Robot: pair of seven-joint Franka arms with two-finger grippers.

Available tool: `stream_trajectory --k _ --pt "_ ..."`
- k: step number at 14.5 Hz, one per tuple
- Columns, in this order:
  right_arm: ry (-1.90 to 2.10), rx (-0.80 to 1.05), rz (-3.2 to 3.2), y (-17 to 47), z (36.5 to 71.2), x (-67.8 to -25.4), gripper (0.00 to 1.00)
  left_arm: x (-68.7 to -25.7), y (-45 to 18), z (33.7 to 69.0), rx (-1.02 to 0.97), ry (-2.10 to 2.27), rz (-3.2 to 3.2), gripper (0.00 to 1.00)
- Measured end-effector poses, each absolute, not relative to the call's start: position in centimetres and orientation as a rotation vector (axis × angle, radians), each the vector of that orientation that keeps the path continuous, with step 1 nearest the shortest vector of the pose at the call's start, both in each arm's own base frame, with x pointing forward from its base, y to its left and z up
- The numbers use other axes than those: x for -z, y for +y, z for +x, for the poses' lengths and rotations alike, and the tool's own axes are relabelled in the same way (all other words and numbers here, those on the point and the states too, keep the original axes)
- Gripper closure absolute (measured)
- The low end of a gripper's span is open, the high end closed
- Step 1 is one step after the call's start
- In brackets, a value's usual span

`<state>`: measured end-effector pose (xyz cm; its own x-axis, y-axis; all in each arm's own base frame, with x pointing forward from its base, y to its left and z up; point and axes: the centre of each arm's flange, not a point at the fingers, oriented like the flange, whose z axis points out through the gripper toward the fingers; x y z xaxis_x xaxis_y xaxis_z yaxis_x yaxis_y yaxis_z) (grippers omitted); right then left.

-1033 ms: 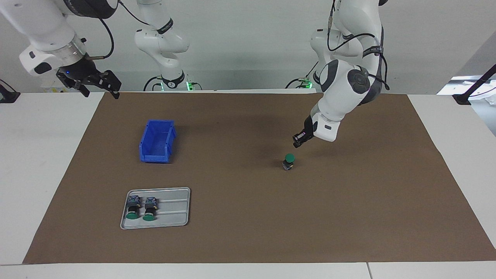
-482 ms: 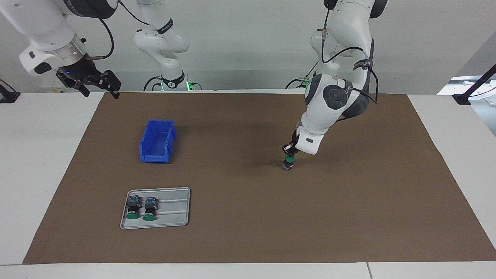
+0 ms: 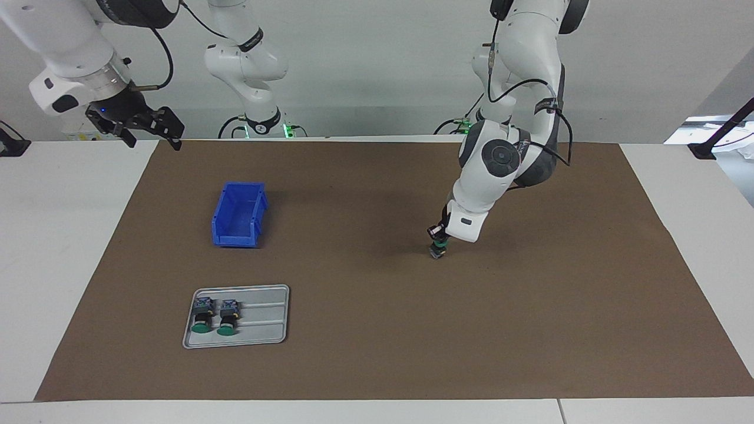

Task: Place and press button with both arms

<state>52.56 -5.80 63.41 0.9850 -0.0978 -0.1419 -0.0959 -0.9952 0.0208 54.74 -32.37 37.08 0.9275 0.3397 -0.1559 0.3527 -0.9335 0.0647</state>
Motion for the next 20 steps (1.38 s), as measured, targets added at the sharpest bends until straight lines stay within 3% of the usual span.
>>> stream_trajectory --k 15,16,18,19,20 --pt "-0.152 0.224 3.116 -5.8 52.6 -63.4 0.01 -38.0 -32.1 54.1 0.153 0.541 2.973 0.96" --pt "-0.152 0.224 3.116 -5.8 52.6 -63.4 0.01 -38.7 -32.0 53.9 0.152 0.539 2.973 0.92" --pt "-0.154 0.244 3.115 -5.8 52.4 -63.3 0.01 -40.2 -31.7 53.8 0.149 0.54 2.971 0.73" --pt "-0.156 0.257 3.115 -5.9 52.3 -63.3 0.01 -41.0 -31.4 53.9 0.146 0.547 2.969 0.73" --pt "-0.142 0.259 3.119 -5.9 52.2 -63.3 0.01 -41.7 -30.8 54.1 0.139 0.559 2.964 0.67"
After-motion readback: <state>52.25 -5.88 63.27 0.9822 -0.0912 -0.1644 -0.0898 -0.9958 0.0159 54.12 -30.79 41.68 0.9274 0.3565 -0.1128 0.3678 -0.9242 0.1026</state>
